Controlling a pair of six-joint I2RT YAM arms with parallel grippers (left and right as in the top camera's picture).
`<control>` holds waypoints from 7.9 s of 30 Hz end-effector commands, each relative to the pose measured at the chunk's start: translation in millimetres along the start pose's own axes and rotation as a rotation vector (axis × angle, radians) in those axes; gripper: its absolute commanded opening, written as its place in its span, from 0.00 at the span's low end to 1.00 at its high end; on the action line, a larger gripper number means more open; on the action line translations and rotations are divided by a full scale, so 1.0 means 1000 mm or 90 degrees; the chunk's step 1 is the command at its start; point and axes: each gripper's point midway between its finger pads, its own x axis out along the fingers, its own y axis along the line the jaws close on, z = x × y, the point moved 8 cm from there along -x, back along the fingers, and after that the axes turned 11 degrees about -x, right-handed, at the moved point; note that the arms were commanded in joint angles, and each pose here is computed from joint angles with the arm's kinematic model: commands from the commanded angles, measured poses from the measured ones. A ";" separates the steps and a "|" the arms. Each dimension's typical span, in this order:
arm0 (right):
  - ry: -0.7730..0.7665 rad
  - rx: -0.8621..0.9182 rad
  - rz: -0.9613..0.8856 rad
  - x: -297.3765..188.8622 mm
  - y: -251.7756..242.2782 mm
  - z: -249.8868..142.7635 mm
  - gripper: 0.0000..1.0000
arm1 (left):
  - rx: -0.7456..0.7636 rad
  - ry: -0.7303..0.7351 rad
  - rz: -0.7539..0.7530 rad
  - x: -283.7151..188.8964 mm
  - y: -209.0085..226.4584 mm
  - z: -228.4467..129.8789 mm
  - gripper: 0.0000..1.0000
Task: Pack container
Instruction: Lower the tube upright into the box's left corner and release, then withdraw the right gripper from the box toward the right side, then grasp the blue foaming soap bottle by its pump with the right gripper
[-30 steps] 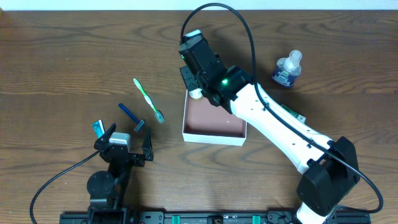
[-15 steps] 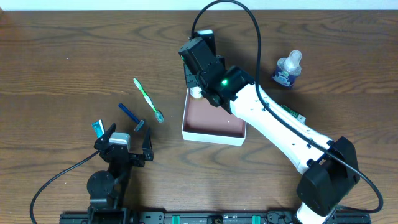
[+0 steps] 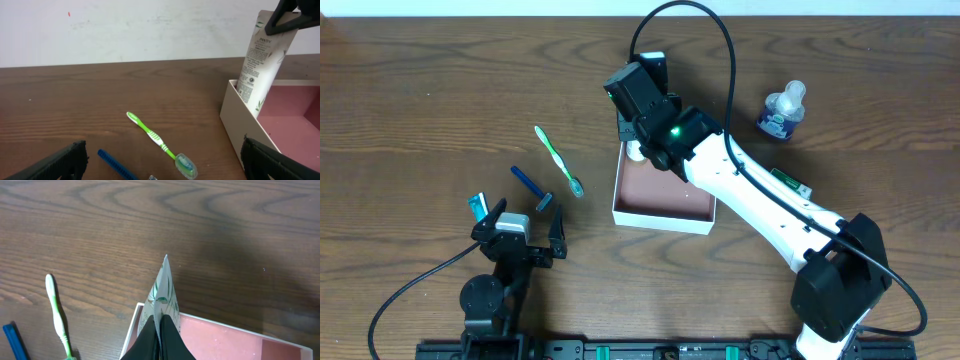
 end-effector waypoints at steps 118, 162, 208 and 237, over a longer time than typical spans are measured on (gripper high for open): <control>0.246 0.038 -0.001 -0.042 -0.088 -0.119 0.46 | -0.002 0.032 0.003 0.001 0.003 -0.012 0.98; 0.296 0.105 -0.037 -0.048 -0.162 -0.175 0.59 | -0.002 0.032 0.003 0.001 0.003 -0.012 0.98; 0.002 0.029 -0.091 -0.094 -0.244 -0.033 0.92 | -0.002 0.032 0.003 0.001 0.003 -0.012 0.98; 0.042 -0.003 -0.091 0.015 -0.284 -0.045 0.91 | -0.002 0.032 0.003 0.001 0.003 -0.012 0.98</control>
